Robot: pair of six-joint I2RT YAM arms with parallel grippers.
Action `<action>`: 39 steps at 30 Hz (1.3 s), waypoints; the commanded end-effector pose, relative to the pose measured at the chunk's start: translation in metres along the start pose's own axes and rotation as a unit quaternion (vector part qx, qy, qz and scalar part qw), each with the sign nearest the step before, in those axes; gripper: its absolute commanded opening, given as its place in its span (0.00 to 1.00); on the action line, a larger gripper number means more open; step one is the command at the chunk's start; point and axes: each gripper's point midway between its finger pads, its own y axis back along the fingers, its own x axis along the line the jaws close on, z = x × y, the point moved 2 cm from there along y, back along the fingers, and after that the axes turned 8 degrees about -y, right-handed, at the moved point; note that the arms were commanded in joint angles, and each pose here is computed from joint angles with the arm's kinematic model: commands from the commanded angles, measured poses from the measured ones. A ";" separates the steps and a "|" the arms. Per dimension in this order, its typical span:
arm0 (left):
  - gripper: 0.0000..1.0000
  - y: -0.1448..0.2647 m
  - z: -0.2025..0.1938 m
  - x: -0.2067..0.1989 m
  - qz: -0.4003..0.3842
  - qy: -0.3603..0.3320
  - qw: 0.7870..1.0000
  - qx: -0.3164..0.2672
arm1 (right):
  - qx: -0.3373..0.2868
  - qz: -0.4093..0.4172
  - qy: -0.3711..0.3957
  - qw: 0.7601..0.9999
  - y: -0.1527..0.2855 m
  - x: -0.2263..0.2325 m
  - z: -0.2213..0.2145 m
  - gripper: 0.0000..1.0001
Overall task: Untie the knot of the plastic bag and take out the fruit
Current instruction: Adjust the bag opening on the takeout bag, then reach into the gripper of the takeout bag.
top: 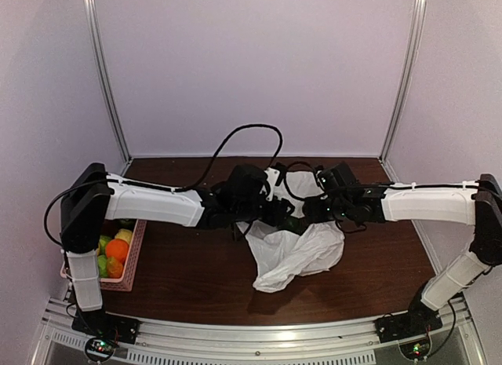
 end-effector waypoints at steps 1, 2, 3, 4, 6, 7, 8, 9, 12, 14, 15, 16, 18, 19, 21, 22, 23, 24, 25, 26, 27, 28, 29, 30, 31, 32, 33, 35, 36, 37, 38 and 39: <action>0.53 -0.015 -0.016 0.008 0.015 -0.033 0.999 0.017 | -0.023 -0.018 -0.032 0.999 -0.001 -0.009 0.017 0.44; 0.52 -0.019 -0.020 0.010 0.018 -0.035 0.999 0.022 | -0.021 -0.015 -0.032 0.999 -0.001 -0.009 0.016 0.38; 0.51 -0.022 -0.022 0.011 0.021 -0.036 0.999 0.027 | -0.019 -0.013 -0.032 0.999 -0.001 -0.008 0.016 0.35; 0.50 -0.026 -0.023 0.011 0.022 -0.037 0.999 0.030 | -0.017 -0.011 -0.031 0.999 -0.001 -0.008 0.015 0.32; 0.48 -0.033 -0.026 0.013 0.027 -0.039 0.998 0.038 | -0.014 -0.007 -0.033 0.999 -0.001 -0.008 0.013 0.28; 0.47 -0.037 -0.027 0.016 0.032 -0.037 0.998 0.040 | -0.013 -0.006 -0.033 0.999 -0.001 -0.008 0.012 0.28; 0.47 -0.041 -0.027 0.018 0.035 -0.035 0.998 0.042 | -0.013 -0.004 -0.036 0.999 0.000 -0.008 0.012 0.27; 0.46 -0.044 -0.028 0.020 0.037 -0.031 0.998 0.042 | -0.013 -0.002 -0.037 0.999 0.000 -0.008 0.012 0.27; 0.45 -0.052 -0.030 0.026 0.035 -0.018 0.998 0.040 | -0.009 0.008 -0.044 0.999 -0.001 -0.005 0.009 0.26; 0.48 -0.057 -0.029 0.027 0.028 -0.012 0.999 0.039 | -0.003 0.017 -0.048 0.999 -0.003 -0.003 0.006 0.24; 0.50 -0.060 -0.029 0.027 0.023 -0.011 0.999 0.037 | -0.001 0.019 -0.049 0.999 -0.005 -0.002 0.005 0.24; 0.53 -0.062 -0.029 0.026 0.018 -0.010 0.999 0.034 | 0.001 0.020 -0.050 0.999 -0.006 -0.001 0.004 0.24; 0.57 -0.068 -0.029 0.023 0.010 -0.011 0.999 0.033 | 0.004 0.021 -0.050 0.999 -0.008 0.000 0.003 0.24; 0.59 -0.071 -0.030 0.023 0.009 -0.011 0.999 0.035 | 0.005 0.022 -0.050 0.999 -0.010 0.000 0.003 0.24; 0.62 -0.077 -0.034 0.024 0.013 -0.012 0.999 0.041 | 0.008 0.022 -0.049 0.999 -0.012 0.001 0.003 0.24; 0.63 -0.080 -0.037 0.026 0.016 -0.012 0.999 0.046 | 0.009 0.023 -0.049 0.999 -0.012 0.002 0.003 0.24; 0.64 -0.082 -0.039 0.028 0.020 -0.011 0.998 0.050 | 0.009 0.023 -0.048 0.999 -0.012 0.003 0.003 0.24; 0.64 -0.084 -0.042 0.030 0.024 -0.010 0.998 0.055 | 0.009 0.024 -0.048 0.999 -0.012 0.003 0.003 0.24; 0.64 -0.087 -0.047 0.032 0.026 -0.008 0.998 0.060 | 0.010 0.024 -0.048 0.998 -0.013 0.003 0.003 0.24; 0.62 -0.088 -0.049 0.034 0.028 -0.006 0.998 0.062 | 0.009 0.024 -0.049 0.998 -0.013 0.003 0.004 0.24; 0.60 -0.089 -0.050 0.036 0.029 -0.004 0.998 0.064 | 0.011 0.023 -0.048 0.999 -0.013 0.003 0.003 0.24; 0.57 -0.089 -0.051 0.036 0.028 -0.003 0.997 0.065 | 0.011 0.022 -0.048 0.999 -0.014 0.003 0.003 0.23; 0.54 -0.089 -0.050 0.037 0.028 -0.003 0.998 0.064 | 0.012 0.021 -0.048 0.999 -0.014 0.002 0.003 0.23; 0.52 -0.090 -0.050 0.036 0.025 -0.004 0.998 0.064 | 0.012 0.021 -0.049 0.999 -0.015 0.002 0.002 0.23; 0.50 -0.089 -0.049 0.035 0.022 -0.005 0.998 0.063 | 0.013 0.020 -0.049 0.999 -0.015 0.002 0.002 0.23; 0.48 -0.089 -0.048 0.034 0.018 -0.006 0.998 0.061 | 0.013 0.020 -0.049 0.999 -0.015 0.002 0.002 0.22; 0.46 -0.089 -0.046 0.032 0.014 -0.007 0.998 0.059 | 0.014 0.020 -0.049 0.999 -0.016 0.002 0.001 0.22; 0.43 -0.088 -0.042 0.030 0.006 -0.011 0.998 0.056 | 0.013 0.018 -0.050 0.998 -0.016 0.002 0.002 0.22; 0.41 -0.086 -0.039 0.029 0.004 -0.012 0.998 0.054 | 0.012 0.017 -0.051 0.998 -0.016 0.002 0.002 0.22; 0.39 -0.084 -0.036 0.028 0.004 -0.013 0.999 0.051 | 0.012 0.017 -0.052 0.998 -0.017 0.001 0.002 0.22; 0.37 -0.082 -0.035 0.028 0.003 -0.015 0.999 0.049 | 0.011 0.017 -0.053 0.998 -0.016 0.001 0.003 0.22; 0.35 -0.080 -0.033 0.028 0.003 -0.017 0.999 0.048 | 0.010 0.016 -0.054 0.998 -0.016 0.001 0.004 0.21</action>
